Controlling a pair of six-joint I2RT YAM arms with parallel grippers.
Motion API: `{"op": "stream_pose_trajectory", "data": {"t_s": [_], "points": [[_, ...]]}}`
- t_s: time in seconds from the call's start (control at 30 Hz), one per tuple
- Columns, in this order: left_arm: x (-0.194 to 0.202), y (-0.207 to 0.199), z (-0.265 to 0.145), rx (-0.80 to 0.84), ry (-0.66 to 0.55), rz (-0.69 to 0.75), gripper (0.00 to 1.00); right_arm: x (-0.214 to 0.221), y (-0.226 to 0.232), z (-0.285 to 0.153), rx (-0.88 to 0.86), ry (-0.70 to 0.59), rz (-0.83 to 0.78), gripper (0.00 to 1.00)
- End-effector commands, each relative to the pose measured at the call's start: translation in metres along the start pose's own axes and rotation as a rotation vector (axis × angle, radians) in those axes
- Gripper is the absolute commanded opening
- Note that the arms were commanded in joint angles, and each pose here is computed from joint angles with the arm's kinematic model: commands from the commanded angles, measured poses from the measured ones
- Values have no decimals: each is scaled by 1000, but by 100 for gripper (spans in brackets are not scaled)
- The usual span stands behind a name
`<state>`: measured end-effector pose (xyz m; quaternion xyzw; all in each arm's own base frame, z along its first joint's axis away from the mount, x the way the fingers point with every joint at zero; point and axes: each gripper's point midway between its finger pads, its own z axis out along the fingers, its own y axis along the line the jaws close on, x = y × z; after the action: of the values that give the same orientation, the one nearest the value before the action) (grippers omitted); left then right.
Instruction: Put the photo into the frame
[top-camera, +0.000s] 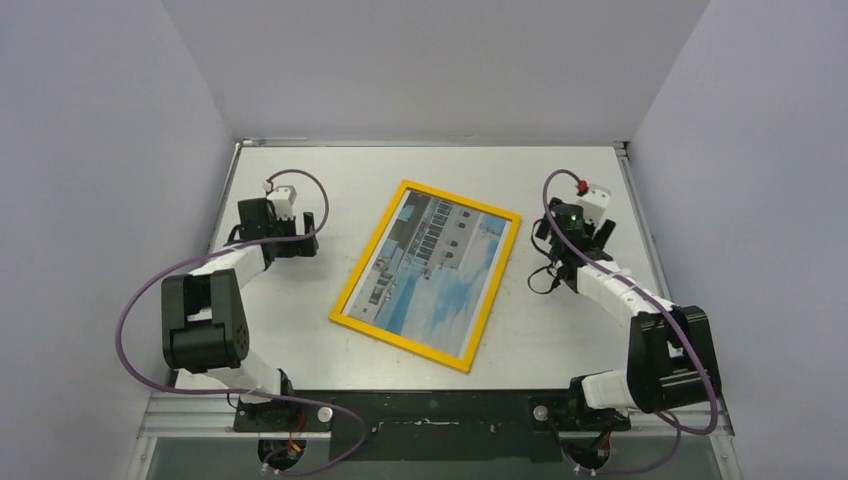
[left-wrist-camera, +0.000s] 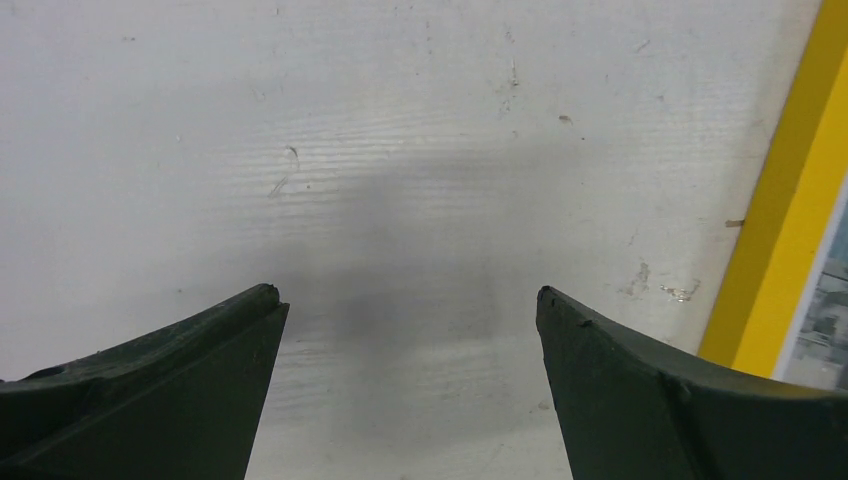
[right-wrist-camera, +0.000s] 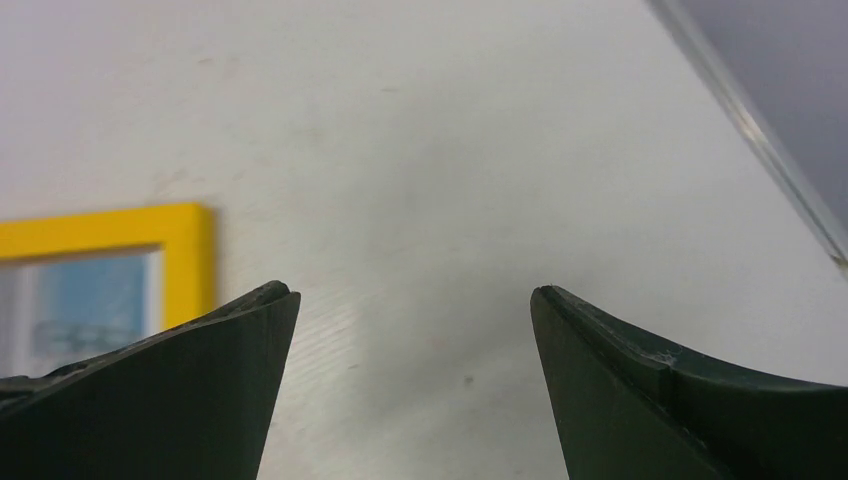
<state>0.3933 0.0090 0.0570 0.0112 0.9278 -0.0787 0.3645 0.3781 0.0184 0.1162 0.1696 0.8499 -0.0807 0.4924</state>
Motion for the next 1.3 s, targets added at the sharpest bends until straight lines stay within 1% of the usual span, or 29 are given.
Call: {"op": "stream_pose_trajectory", "data": {"t_s": [0.0, 0.07, 0.13, 0.2, 0.3, 0.37, 0.47, 0.53, 0.6, 0.67, 0.73, 0.77, 0.8, 0.83, 0.9, 0.97, 1.0, 1.03, 1.07, 1.1, 1.17, 1.23, 1.27], "points": [[-77, 7, -16, -84, -416, 52, 96, -11, -69, 16, 260, -187, 106, 90], [-78, 8, -16, -87, -429, 45, 96, 0, -85, 20, 325, -207, 64, 90], [-77, 10, -16, -97, -423, 18, 96, 9, -88, 25, 319, -196, 68, 90], [-72, 13, -16, -113, -402, -17, 96, 12, -89, 25, 298, -220, 91, 90], [-52, 14, -12, -119, -357, -42, 96, 14, -94, 20, 281, -287, 125, 90], [-39, 15, -11, -128, -376, -46, 96, 15, -98, 18, 286, -307, 137, 90], [-31, 13, -16, -113, -463, -89, 96, 17, -102, 18, 281, -326, 140, 90], [-40, 7, -28, -84, -585, -103, 96, 18, -103, 17, 270, -344, 139, 90], [-33, -3, -30, -50, -621, -56, 96, 18, -102, 16, 256, -370, 133, 90], [-29, -7, -34, -56, -641, -34, 96, 16, -101, 13, 226, -410, 132, 90], [-28, -12, -43, -71, -709, -4, 96, 19, -99, 13, 202, -425, 121, 90], [-20, -14, -44, -84, -718, 7, 96, 17, -98, 11, 190, -446, 112, 90], [-15, -16, -51, -105, -778, 19, 96, 18, -94, 12, 169, -442, 98, 90], [-12, -17, -55, -105, -806, 27, 96, 19, -89, 13, 142, -433, 83, 90], [-10, -13, -50, -151, -755, 4, 96, 18, -76, 9, 75, -461, 28, 90], [-18, -8, -39, -178, -724, -27, 96, 24, -60, 1, 7, -482, -43, 90], [-16, -8, -36, -186, -697, -17, 96, 29, -54, -2, -19, -500, -80, 90], [-16, -13, -35, -182, -694, -6, 96, 22, -49, -12, -22, -576, -101, 90], [-17, -13, -35, -180, -702, -5, 96, 28, -49, -12, 5, -559, -144, 90], [-18, -13, -35, -180, -705, -5, 96, 31, -49, -5, 0, -520, -151, 90], [-17, -13, -36, -181, -705, -7, 96, 31, -50, 24, 30, -406, -106, 90], [-17, -13, -38, -179, -713, -8, 96, 29, -52, 31, -40, -391, -68, 90], [-17, -13, -38, -179, -712, -9, 96, 28, -53, 32, -37, -390, -71, 90]]}}
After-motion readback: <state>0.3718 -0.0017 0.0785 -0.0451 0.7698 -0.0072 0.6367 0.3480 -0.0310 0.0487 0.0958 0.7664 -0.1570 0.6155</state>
